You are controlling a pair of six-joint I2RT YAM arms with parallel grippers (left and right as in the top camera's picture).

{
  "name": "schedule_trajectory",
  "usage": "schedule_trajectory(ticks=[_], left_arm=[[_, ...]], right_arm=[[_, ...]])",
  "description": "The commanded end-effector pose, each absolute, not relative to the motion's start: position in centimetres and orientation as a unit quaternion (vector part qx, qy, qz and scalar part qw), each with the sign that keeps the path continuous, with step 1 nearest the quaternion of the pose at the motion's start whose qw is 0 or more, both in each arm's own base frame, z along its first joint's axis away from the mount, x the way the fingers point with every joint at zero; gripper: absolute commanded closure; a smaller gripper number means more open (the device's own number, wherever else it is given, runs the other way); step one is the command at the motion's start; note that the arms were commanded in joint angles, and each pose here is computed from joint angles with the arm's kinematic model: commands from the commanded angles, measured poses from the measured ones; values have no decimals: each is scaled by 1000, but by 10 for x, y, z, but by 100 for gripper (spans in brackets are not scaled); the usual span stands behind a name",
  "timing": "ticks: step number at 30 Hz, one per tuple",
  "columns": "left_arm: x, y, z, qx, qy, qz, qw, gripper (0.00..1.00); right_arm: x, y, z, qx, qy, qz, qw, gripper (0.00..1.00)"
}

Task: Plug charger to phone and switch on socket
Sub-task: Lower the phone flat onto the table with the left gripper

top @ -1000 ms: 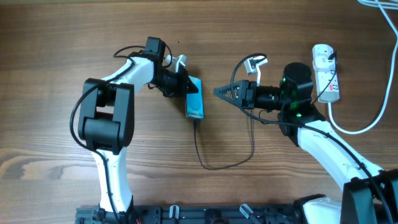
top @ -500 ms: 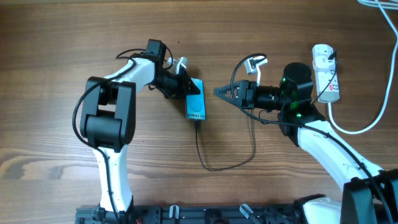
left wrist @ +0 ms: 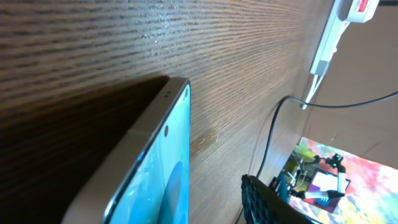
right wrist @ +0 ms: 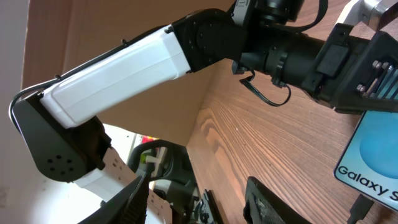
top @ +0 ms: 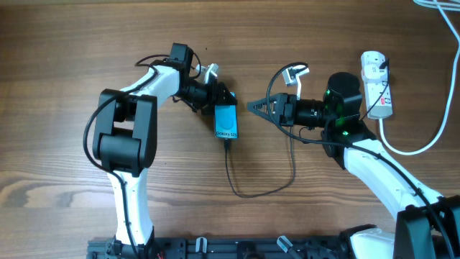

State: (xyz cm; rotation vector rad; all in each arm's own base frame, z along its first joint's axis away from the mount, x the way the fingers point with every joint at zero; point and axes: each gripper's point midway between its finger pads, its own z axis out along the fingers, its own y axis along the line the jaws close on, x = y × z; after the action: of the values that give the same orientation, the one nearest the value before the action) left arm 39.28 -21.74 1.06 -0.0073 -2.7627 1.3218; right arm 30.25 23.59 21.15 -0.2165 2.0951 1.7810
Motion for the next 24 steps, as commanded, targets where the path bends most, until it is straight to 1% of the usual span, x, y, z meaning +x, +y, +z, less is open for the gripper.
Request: schedule_trajectory(ticks=[1, 4, 9, 13, 17, 19, 21, 22, 24], left_arm=[[386, -192, -34, 17, -937, 345, 50, 38], [387, -189, -36, 22, -941, 333, 48, 36], [392, -176, -42, 52, -952, 297, 45, 34], [396, -151, -49, 72, -973, 216, 41, 29], [391, -132, -56, 76, -984, 155, 42, 27], [391, -130, -57, 76, -985, 150, 42, 26], [391, -130, -57, 76, -985, 150, 41, 26], [391, -130, -57, 76, -985, 150, 41, 26], [392, -127, -57, 76, -986, 143, 40, 26]], right_arm=[[304, 237, 220, -97, 739, 634, 204, 50], [304, 237, 220, -97, 739, 634, 205, 50], [304, 238, 220, -97, 739, 634, 204, 50], [304, 238, 220, -98, 739, 634, 205, 49], [304, 238, 220, -106, 738, 632, 212, 49], [304, 237, 220, -106, 738, 632, 212, 49], [303, 237, 219, -104, 740, 631, 209, 54], [303, 237, 219, -103, 740, 631, 208, 54], [304, 237, 217, -100, 742, 629, 208, 50]])
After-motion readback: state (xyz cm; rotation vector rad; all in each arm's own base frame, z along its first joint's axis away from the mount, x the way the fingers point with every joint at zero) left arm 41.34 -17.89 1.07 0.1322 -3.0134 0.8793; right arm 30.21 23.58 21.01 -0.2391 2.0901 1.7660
